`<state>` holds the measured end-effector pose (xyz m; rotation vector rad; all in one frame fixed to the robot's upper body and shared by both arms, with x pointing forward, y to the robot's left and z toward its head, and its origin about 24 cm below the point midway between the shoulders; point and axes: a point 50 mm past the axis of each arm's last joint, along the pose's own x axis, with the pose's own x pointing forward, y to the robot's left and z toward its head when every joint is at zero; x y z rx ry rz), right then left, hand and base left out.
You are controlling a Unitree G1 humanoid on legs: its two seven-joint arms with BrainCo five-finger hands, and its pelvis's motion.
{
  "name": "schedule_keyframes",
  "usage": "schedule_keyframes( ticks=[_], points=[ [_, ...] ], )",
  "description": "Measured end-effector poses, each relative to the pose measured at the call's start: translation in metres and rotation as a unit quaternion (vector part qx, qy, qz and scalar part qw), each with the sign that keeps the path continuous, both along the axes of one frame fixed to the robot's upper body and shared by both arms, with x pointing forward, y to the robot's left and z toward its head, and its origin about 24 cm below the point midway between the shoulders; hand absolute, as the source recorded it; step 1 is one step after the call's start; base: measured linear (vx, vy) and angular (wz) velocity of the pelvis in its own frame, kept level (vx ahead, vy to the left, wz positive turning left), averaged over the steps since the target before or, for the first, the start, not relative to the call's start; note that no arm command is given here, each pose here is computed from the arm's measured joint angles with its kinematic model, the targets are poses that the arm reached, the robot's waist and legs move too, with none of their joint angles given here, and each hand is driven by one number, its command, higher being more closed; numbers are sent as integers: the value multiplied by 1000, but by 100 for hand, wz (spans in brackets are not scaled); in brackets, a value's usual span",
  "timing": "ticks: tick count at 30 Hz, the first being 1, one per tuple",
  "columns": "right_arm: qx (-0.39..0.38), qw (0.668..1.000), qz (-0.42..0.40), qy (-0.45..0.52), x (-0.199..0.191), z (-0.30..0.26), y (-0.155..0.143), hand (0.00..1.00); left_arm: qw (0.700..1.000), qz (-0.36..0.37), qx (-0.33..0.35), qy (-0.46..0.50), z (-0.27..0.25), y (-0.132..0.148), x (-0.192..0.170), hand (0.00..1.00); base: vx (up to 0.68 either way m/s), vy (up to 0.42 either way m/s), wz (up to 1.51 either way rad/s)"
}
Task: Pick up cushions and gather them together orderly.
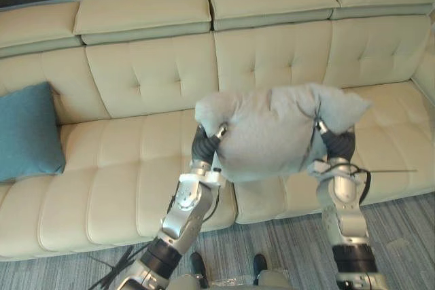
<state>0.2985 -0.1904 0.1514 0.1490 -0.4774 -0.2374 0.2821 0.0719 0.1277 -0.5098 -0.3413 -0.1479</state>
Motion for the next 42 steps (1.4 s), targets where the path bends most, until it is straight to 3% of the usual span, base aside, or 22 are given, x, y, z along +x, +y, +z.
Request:
schedule_keyframes(
  ticks=[7,18,29,33,34,42],
  points=[
    [-4,994,0,-113,31,80,14,100,989,56,-23,-134,83,2,24,100,-49,-18,18],
    [5,980,-11,-200,56,184,26,100,969,150,24,-196,183,18,80,100,-70,-14,5],
    [111,984,18,-139,85,198,31,100,973,174,23,-149,204,19,100,100,35,-48,-4],
    [109,977,39,-178,78,223,36,100,968,184,-4,-172,220,20,95,100,28,-59,1],
    [97,978,36,-180,78,226,34,0,967,186,-4,-175,222,19,94,0,12,-71,5],
    [83,976,15,-203,73,233,18,0,965,207,-22,-162,219,19,94,0,-8,-42,6]
  ],
)
